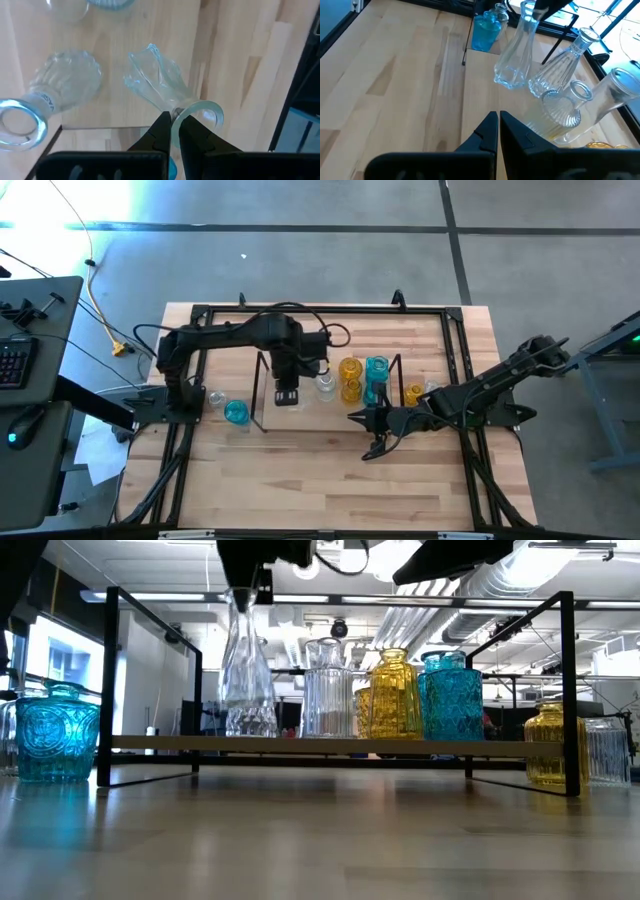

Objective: Sort vases onto shelf
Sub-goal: Put the transparent vase on the shelf aligned with the other transparent vases

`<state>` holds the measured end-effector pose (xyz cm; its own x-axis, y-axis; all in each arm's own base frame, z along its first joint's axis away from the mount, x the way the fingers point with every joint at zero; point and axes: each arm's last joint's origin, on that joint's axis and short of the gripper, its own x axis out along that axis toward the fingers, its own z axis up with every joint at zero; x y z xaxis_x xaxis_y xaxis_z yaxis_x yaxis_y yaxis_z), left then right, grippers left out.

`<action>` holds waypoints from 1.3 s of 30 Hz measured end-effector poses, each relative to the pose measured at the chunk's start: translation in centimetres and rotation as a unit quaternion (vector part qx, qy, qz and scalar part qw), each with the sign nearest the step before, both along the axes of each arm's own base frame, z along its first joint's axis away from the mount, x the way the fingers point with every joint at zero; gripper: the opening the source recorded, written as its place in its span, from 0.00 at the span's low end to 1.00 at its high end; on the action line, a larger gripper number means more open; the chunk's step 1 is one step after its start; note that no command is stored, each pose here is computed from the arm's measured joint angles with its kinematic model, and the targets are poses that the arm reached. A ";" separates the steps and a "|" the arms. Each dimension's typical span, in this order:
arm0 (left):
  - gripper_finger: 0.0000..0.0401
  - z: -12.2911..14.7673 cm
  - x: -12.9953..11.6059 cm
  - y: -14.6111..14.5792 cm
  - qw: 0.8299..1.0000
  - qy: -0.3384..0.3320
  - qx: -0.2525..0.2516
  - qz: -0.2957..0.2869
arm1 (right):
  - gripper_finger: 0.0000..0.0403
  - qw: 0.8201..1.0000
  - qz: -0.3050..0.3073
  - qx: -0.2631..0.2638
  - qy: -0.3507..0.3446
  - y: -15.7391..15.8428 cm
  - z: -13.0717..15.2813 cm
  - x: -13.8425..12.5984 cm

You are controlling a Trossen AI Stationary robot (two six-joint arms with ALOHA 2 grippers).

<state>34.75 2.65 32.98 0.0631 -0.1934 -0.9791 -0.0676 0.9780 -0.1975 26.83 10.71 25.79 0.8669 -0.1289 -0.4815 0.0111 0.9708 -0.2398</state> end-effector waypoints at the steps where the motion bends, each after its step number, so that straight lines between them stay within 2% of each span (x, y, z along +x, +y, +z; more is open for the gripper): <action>1: 0.02 -0.3 0.0 0.1 1.000 0.007 -0.001 0.003 | 0.00 1.000 0.000 0.000 0.000 0.0 0.0 0.0; 14: 0.02 -2.7 -0.3 0.5 0.999 0.047 -0.003 0.002 | 0.00 1.000 0.001 -0.001 0.000 0.1 -0.1 0.1; 21: 0.03 -3.1 0.0 0.5 0.999 0.038 -0.002 -0.001 | 0.00 1.000 0.000 0.000 -0.001 0.1 -0.1 0.1; 32: 0.17 -3.2 -0.1 0.5 0.999 0.039 0.002 -0.005 | 0.00 1.000 0.000 0.001 -0.001 0.1 -0.1 0.1; 39: 0.23 -1.9 -0.2 0.7 0.999 0.036 0.040 -0.009 | 0.00 1.000 0.000 0.001 -0.002 0.1 -0.1 0.1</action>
<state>34.51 3.34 31.13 -0.0099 -0.1157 -0.9932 -0.0609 0.9915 -0.1149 26.96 10.79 25.70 0.8687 -0.1276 -0.4785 0.0116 0.9712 -0.2379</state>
